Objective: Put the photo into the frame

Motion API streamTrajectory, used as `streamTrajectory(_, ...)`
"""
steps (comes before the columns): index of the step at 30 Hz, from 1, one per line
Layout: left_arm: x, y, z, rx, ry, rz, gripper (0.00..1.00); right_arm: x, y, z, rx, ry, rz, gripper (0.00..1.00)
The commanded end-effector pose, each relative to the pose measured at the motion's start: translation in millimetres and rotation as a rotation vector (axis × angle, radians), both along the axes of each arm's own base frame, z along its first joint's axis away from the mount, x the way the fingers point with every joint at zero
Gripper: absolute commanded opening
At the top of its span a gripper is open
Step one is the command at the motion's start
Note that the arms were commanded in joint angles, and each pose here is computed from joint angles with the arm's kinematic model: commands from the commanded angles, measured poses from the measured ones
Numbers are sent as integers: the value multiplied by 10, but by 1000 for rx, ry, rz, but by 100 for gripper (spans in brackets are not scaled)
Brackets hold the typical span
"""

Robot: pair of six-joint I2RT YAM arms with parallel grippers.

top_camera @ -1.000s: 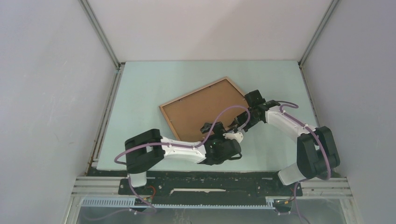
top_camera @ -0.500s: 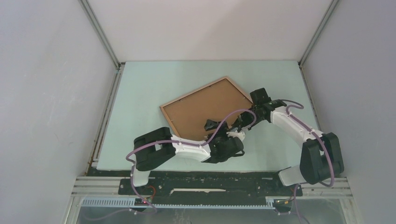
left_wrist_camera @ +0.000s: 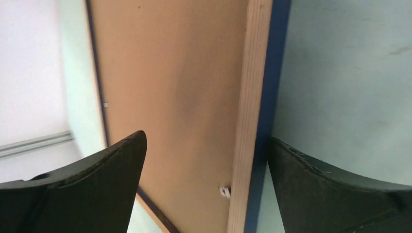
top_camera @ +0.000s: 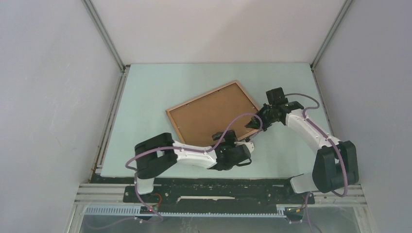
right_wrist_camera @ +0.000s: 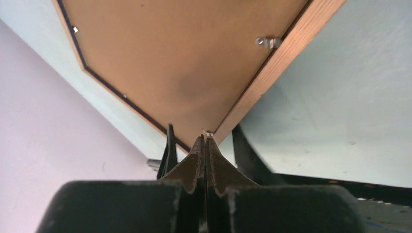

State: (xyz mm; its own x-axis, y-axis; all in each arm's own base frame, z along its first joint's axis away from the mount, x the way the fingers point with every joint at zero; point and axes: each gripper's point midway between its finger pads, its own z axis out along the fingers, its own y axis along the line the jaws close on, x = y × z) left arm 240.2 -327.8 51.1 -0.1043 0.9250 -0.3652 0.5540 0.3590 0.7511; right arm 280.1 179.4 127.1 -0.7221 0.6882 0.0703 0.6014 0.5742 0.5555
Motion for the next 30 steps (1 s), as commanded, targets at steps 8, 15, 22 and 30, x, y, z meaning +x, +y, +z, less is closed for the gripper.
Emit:
streamTrajectory(8, -565, -213, 440, -523, 403, -95, 100, -172, -579, -408, -308, -146, 238, 50)
streamTrajectory(15, -130, 353, 1078, -1042, 581, 89, 100, -469, -176, -587, -131, -148, 250, 100)
streamTrajectory(22, 1044, 1292, 1301, -1347, 314, 609, 100, -450, 99, -708, -88, -68, 154, 100)
streamTrajectory(30, 2151, 2057, 1036, -1252, 260, 821, 100, -413, 286, -958, -110, 70, 104, 98)
